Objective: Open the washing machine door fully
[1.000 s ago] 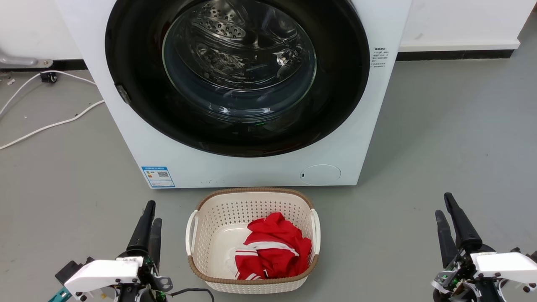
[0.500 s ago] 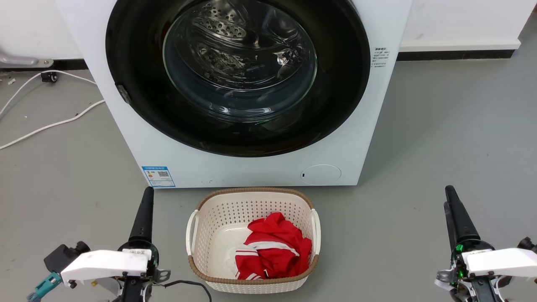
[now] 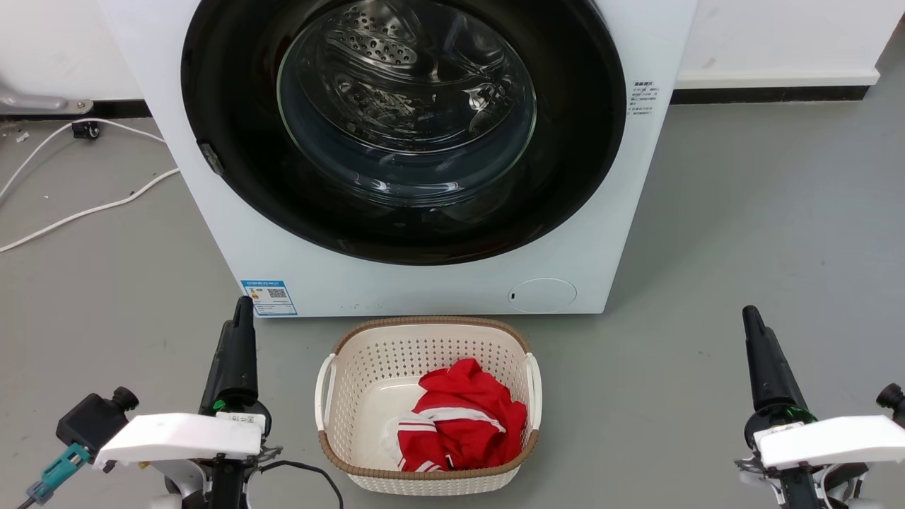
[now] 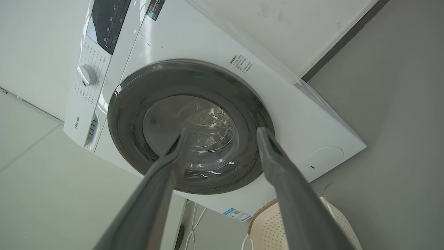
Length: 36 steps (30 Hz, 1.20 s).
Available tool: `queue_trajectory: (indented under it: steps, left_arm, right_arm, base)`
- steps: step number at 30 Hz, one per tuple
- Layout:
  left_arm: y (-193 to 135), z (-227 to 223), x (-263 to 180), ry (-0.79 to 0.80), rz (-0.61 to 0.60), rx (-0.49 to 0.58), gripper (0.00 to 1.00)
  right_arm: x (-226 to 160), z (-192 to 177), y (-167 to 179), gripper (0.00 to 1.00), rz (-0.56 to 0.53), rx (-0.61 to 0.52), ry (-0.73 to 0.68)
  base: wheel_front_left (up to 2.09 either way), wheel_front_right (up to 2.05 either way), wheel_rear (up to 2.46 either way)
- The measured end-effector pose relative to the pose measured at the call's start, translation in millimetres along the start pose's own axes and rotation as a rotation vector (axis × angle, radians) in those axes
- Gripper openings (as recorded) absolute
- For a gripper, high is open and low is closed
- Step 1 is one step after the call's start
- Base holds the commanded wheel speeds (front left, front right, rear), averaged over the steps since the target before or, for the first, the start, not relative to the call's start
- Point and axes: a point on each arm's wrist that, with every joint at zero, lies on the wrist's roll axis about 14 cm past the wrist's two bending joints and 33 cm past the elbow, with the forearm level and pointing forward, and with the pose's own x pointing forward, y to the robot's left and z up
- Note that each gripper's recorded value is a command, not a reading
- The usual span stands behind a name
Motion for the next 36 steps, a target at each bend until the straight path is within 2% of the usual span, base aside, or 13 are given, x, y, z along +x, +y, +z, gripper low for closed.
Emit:
queue_trajectory:
  steps: [9, 24, 36]
  left_arm:
    - [-11.0, 3.8, 0.5, -0.022, -0.038, 0.121, 1.00]
    - [-22.4, -3.8, -2.7, -0.014, -0.092, 0.397, 1.00]
    - [-24.7, -6.9, -4.9, -0.016, -0.116, 0.568, 1.00]
  right_arm:
    - [-1.0, -2.0, 10.5, 1.00, 0.041, -0.188, 0.001]
    - [-6.2, 0.1, 17.5, 1.00, 0.074, -0.429, -0.010]
    - [-8.1, -2.3, 22.2, 1.00, 0.097, -0.606, 0.008]
  base:
    - [0.00, 0.00, 0.00]
    - [0.00, 0.00, 0.00]
    - [0.00, 0.00, 0.00]
